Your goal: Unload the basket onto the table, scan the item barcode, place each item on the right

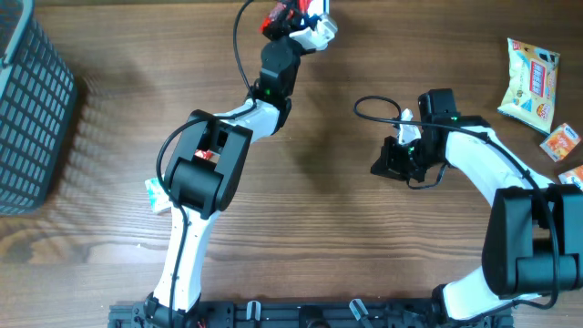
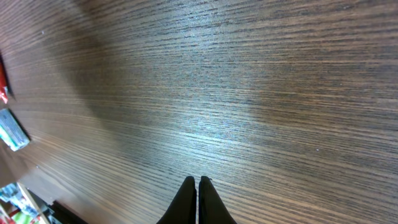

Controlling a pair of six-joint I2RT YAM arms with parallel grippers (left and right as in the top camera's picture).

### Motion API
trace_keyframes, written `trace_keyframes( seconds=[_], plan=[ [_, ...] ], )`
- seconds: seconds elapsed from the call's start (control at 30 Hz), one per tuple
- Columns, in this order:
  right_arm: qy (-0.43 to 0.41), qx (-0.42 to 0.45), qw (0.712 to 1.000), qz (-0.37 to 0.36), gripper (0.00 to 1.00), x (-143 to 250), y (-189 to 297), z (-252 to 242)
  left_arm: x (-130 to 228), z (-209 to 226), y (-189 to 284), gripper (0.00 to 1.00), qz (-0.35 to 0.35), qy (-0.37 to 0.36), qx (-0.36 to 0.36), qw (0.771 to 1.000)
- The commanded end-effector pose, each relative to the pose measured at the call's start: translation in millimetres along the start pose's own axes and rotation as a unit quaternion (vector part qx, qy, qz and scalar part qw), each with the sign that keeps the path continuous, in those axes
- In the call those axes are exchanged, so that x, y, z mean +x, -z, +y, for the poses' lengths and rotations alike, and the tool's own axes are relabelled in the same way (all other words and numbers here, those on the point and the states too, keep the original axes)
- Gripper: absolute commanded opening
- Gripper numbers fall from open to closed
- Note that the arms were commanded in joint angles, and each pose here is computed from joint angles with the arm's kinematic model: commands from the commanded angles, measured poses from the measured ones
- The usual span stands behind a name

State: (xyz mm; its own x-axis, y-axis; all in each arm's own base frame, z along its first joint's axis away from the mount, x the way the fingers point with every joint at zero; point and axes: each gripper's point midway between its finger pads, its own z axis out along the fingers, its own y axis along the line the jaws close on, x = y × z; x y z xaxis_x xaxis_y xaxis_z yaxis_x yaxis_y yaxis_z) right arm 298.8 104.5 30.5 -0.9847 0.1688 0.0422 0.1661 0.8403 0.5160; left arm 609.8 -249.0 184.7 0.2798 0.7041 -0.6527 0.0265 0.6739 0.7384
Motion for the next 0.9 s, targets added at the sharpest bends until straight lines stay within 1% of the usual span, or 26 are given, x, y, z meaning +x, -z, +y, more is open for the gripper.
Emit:
trace_keyframes(
  seconds=[0.0, 0.1, 0.23, 0.27, 0.33, 0.4, 0.47, 0.5, 0.6, 0.63, 0.67, 0.7, 0.73, 0.77, 0.8, 0.87],
  plan=[
    [0.019, -0.001, 1.000, -0.014, 0.04, -5.0, 7.7, 4.9, -30.6, 32.0, 1.3, 0.04, -0.020, 0.074, -0.069, 0.995],
    [0.018, -0.001, 1.000, -0.013, 0.04, -4.1, 7.7, 4.8, -30.2, 45.7, 3.7, 0.04, 0.003, 0.159, -0.112, 0.981],
    [0.018, -0.003, 1.000, -0.007, 0.04, -1.1, 8.1, 5.5, -40.1, 63.6, 10.9, 0.04, 0.010, 0.285, -0.155, 0.946],
    [0.018, -0.003, 1.000, -0.008, 0.04, -1.3, 8.8, 6.0, -45.1, 64.4, 11.9, 0.04, 0.013, 0.308, -0.154, 0.939],
    [0.018, -0.013, 1.000, -0.016, 0.04, -3.8, 14.2, 9.2, -57.9, 57.8, 12.3, 0.04, 0.026, 0.351, -0.128, 0.927],
    [0.016, -0.018, 0.999, -0.037, 0.04, -12.0, 28.0, 10.7, -71.8, 40.3, 12.9, 0.04, 0.049, 0.396, -0.068, 0.914],
    [0.011, -0.021, 0.997, -0.068, 0.04, -22.7, 50.5, 9.7, -91.0, 14.2, 18.0, 0.05, 0.071, 0.431, 0.034, 0.899],
    [0.008, -0.022, 0.996, -0.085, 0.04, -27.5, 64.3, 7.8, -100.5, 4.5, 23.0, 0.05, 0.079, 0.451, 0.082, 0.885],
    [-0.004, -0.012, 0.991, -0.136, 0.04, -37.6, 110.0, -4.7, -117.5, -6.2, 37.9, 0.04, 0.108, 0.508, 0.157, 0.840],
    [-0.015, 0.002, 0.988, -0.154, 0.04, -39.5, 127.4, -13.8, -120.2, -7.7, 41.9, 0.04, 0.116, 0.515, 0.171, 0.832],
    [-0.031, 0.019, 0.984, -0.174, 0.04, -40.8, 147.0, -24.4, -124.3, -11.0, 48.9, 0.04, 0.129, 0.525, 0.194, 0.819],
    [-0.042, 0.034, 0.979, -0.196, 0.04, -40.1, 170.3, -33.7, -129.3, -19.4, 58.8, 0.04, 0.144, 0.530, 0.230, 0.804],
    [-0.050, 0.031, 0.975, -0.214, 0.04, -39.3, 186.6, -35.3, -133.3, -26.4, 66.5, 0.04, 0.154, 0.532, 0.257, 0.792],
    [-0.053, 0.030, 0.972, -0.227, 0.04, -39.1, 197.5, -36.2, -138.2, -37.1, 77.5, 0.04, 0.167, 0.537, 0.295, 0.772],
    [-0.056, 0.036, 0.966, -0.251, 0.04, -38.3, 214.3, -39.3, -142.3, -48.9, 88.9, 0.04, 0.182, 0.545, 0.330, 0.749],
    [-0.058, 0.039, 0.958, -0.279, 0.04, -34.6, 232.4, -39.4, -145.8, -72.6, 114.4, 0.04, 0.227, 0.564, 0.388, 0.692]
  ],
)
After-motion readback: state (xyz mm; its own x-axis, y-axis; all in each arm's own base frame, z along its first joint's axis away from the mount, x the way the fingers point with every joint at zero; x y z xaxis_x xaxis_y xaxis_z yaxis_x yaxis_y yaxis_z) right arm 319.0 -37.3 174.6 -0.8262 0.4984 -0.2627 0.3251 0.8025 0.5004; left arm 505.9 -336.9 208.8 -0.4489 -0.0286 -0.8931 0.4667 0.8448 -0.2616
